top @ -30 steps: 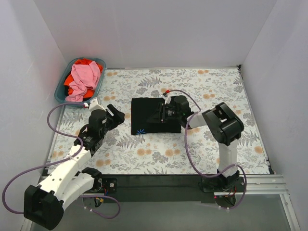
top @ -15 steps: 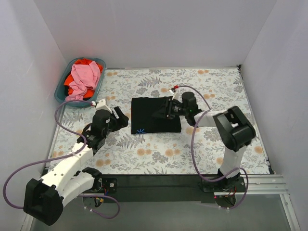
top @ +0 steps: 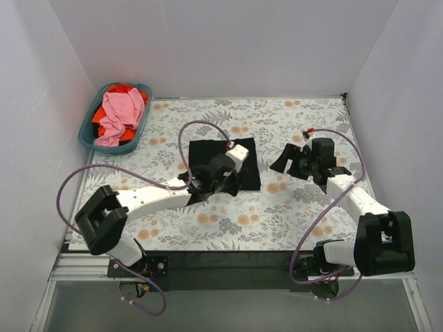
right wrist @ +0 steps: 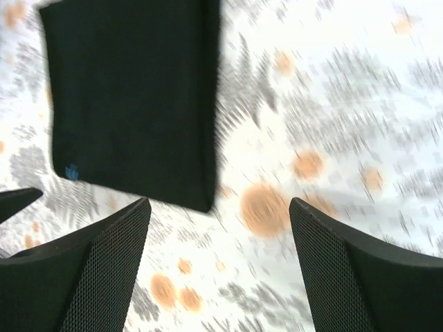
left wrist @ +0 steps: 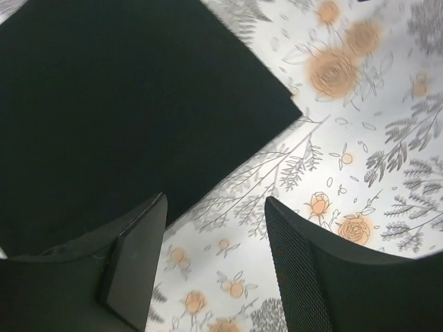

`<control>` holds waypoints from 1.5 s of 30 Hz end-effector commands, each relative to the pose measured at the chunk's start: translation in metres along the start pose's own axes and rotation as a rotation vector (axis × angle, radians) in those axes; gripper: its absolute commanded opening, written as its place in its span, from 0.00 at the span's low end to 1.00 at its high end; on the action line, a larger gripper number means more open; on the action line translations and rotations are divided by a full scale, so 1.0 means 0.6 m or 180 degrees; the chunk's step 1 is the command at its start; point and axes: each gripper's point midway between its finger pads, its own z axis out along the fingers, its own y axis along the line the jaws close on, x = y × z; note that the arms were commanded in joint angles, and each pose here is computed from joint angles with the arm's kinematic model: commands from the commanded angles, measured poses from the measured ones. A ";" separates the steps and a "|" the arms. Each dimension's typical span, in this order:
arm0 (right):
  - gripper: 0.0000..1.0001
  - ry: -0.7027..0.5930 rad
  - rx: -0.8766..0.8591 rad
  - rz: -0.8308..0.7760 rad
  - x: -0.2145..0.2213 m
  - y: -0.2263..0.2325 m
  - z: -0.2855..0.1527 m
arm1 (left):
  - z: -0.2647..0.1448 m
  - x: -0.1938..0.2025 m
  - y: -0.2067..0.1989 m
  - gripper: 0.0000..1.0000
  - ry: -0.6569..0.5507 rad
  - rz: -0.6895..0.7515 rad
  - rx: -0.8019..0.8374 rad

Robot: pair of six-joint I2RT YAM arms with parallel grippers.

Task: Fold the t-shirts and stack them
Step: Neatly place the folded tshirt to the corner

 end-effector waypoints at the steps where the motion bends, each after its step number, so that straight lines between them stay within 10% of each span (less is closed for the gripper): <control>1: 0.88 0.0230 0.0307 0.0081 0.057 -0.047 -0.029 | 0.041 0.005 -0.027 0.57 0.0048 0.0909 -0.0066; 17: 0.88 0.0445 -0.0127 0.0405 0.121 -0.031 -0.029 | 0.136 0.076 -0.028 0.50 0.0353 0.1737 -0.0279; 24: 0.89 0.0157 -0.0410 0.0895 0.110 -0.014 -0.009 | 0.130 0.073 -0.043 0.00 0.0270 0.1543 -0.0134; 45: 0.92 0.0118 -0.0356 0.1522 0.107 0.042 0.122 | 0.087 0.016 -0.080 0.00 -0.0107 0.1020 0.0165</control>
